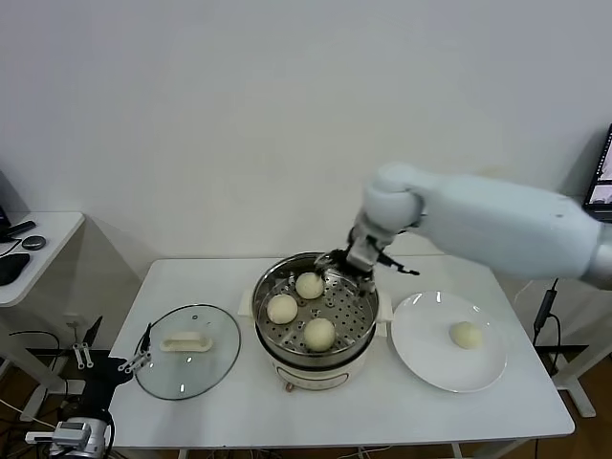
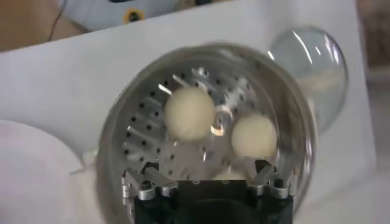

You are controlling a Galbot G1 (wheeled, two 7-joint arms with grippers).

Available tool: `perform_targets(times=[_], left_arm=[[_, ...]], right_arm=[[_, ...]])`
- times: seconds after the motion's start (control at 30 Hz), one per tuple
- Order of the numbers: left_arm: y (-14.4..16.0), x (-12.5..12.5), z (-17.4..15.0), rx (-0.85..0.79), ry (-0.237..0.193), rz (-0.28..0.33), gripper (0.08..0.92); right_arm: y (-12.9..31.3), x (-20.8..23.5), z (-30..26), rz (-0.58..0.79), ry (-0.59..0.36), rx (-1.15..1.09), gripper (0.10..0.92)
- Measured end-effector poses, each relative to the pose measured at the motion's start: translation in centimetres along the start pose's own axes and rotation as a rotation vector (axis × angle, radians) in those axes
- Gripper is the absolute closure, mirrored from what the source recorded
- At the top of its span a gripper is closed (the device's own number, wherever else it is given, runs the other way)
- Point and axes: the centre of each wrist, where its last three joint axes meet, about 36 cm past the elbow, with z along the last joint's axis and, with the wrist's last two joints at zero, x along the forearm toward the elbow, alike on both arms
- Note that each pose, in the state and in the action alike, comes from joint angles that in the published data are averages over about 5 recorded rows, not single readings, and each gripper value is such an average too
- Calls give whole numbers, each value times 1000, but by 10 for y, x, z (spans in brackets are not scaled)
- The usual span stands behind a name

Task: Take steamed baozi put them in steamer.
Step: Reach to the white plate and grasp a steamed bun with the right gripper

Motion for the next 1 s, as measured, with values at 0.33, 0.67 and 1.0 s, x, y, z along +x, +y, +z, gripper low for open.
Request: perform_targets(times=[0.33, 0.67, 1.0], left_arm=[[-6, -7, 0, 2, -7, 30, 177], [-7, -6, -3, -1, -4, 40, 177], [-3, 1, -8, -7, -4, 33, 177]], right_arm=[[122, -1, 81, 1, 51, -462, 200], [226, -34, 131, -33, 97, -688, 200], [267, -66, 159, -57, 143, -749, 200]])
